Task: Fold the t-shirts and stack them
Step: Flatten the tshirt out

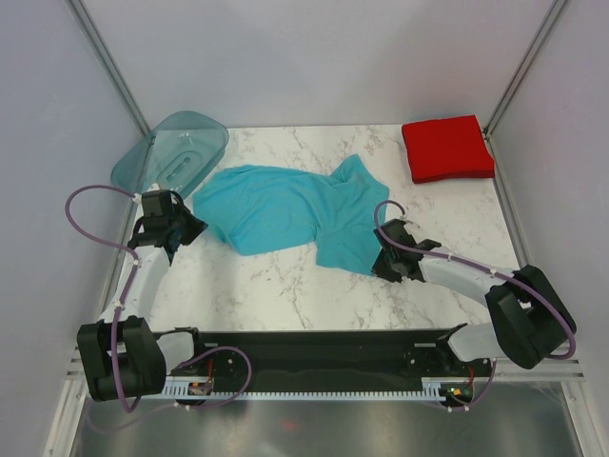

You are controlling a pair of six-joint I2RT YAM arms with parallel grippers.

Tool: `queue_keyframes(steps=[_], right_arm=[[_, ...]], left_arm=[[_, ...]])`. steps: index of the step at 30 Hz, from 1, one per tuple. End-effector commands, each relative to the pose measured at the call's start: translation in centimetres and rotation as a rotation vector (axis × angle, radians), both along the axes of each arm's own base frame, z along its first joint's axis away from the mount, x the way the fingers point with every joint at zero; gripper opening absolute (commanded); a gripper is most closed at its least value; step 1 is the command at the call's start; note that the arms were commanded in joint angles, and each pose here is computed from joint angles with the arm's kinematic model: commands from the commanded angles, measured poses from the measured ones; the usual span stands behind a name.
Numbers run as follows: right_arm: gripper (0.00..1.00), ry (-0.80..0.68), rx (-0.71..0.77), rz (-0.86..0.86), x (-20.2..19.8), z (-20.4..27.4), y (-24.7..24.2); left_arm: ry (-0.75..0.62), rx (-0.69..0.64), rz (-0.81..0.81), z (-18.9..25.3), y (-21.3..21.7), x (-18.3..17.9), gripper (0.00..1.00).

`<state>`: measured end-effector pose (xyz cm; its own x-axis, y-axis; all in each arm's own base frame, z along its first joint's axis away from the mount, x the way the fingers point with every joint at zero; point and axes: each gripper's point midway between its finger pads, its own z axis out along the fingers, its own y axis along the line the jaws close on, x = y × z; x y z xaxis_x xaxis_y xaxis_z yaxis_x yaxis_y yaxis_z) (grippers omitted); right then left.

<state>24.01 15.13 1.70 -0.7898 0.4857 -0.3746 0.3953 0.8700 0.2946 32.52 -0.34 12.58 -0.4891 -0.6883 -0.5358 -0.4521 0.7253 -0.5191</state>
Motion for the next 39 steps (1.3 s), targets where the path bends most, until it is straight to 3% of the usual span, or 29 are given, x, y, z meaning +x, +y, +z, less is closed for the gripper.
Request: queue_keyframes(steps=[1,5,7,8,12,15,19,24,28,30,31,39], right_arm=[[0.23,-0.005,-0.028,-0.021,0.1,-0.4,-0.5],[0.18,-0.002,-0.067,-0.026,0.0,-0.9,-1.3],[0.11,-0.011,-0.084,-0.031,0.2,-0.9,-1.6],[0.00,-0.018,-0.095,-0.030,0.3,-1.0,-1.8],[0.00,-0.105,-0.135,-0.012,2.2,0.7,-2.1],[0.00,-0.259,-0.101,0.011,5.4,6.5,-1.8],[0.00,-0.541,-0.083,-0.028,9.6,19.7,-2.1],[0.00,-0.741,-0.076,-0.039,11.0,31.0,-3.1],[0.00,-0.917,-0.043,-0.097,9.3,41.5,-4.9],[0.00,-0.960,-0.047,-0.110,7.7,44.1,-6.1],[0.00,-1.026,-0.026,-0.139,6.0,47.1,-7.3],[0.00,-1.271,0.130,-0.168,-5.4,55.7,-12.2]], left_arm=[[-0.055,0.013,0.012,1.2,0.2,0.7,0.02],[-0.060,0.012,0.011,1.3,0.1,0.7,0.02],[-0.063,0.013,0.011,1.4,0.1,0.7,0.02],[-0.062,0.012,0.011,1.4,0.1,0.7,0.02],[-0.104,0.028,0.003,3.0,0.2,1.1,0.02],[-0.236,0.069,0.009,8.3,0.7,2.2,0.02],[-0.452,0.101,0.037,17.4,1.2,2.3,0.02],[-0.694,0.059,0.028,28.1,0.1,0.5,0.02],[-0.906,0.064,0.043,37.2,-0.2,-3.2,0.02],[-1.006,0.063,0.038,40.9,-0.7,-5.9,0.02],[-1.032,0.059,0.015,41.8,-1.2,-6.8,0.02],[-1.288,0.084,-0.063,48.6,-3.6,-17.8,0.02]])
